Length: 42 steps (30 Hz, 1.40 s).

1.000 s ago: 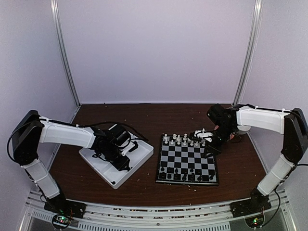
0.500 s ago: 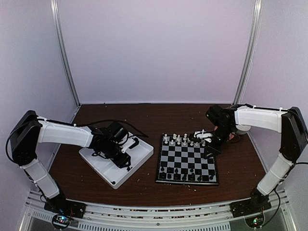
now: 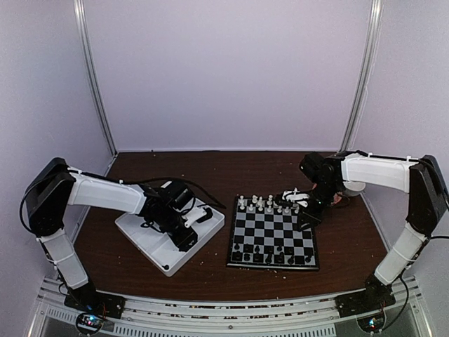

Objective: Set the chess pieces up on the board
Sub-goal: Adjust the chess pile in the storage box.

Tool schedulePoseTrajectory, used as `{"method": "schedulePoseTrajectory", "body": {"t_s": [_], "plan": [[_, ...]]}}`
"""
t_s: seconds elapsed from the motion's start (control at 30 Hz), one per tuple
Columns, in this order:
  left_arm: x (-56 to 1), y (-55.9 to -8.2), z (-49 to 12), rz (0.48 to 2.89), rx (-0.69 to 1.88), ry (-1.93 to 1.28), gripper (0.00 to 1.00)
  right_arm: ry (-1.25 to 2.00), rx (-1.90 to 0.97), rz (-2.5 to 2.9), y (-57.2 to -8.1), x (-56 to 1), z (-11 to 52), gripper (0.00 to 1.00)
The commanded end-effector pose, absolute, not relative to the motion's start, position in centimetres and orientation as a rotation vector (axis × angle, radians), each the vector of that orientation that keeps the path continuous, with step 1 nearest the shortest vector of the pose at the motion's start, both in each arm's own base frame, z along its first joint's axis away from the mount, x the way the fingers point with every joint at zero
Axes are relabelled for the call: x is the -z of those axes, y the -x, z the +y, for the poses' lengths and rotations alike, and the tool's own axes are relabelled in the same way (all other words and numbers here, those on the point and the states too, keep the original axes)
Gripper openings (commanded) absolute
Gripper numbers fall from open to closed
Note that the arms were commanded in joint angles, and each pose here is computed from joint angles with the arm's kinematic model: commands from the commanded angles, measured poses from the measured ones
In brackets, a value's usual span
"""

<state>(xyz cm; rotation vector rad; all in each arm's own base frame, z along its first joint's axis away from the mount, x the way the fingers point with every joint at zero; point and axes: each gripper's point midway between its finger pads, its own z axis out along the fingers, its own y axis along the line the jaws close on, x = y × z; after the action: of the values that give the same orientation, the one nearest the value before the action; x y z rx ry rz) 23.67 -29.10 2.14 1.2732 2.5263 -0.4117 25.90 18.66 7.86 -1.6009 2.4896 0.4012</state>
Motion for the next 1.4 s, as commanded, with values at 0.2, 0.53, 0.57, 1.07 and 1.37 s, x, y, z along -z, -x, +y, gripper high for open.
{"method": "schedulePoseTrajectory", "body": {"t_s": [0.2, 0.53, 0.57, 1.07, 1.37], "plan": [[-3.9, -24.6, -26.3, 2.525, 0.190, -1.198, 0.39, 1.605, -0.417, 2.489, -26.1, -8.1, 19.3, 0.28], [-4.7, -21.2, -26.2, 2.490, 0.344, -1.349, 0.98, 1.614, -0.450, 2.487, -25.7, -7.7, 19.6, 0.28], [-4.7, -21.3, -25.8, 2.490, 0.316, -1.350, 0.98, 1.615, -0.450, 2.486, -25.7, -7.8, 19.6, 0.28], [-11.5, -26.3, -25.5, 2.277, 0.165, -1.064, 0.61, 1.612, -0.461, 2.469, -25.3, -7.9, 19.8, 0.28], [-11.5, -25.1, -27.3, 2.220, 0.372, -1.116, 0.00, 1.614, -0.482, 2.442, -25.3, -8.3, 20.2, 0.28]]}}
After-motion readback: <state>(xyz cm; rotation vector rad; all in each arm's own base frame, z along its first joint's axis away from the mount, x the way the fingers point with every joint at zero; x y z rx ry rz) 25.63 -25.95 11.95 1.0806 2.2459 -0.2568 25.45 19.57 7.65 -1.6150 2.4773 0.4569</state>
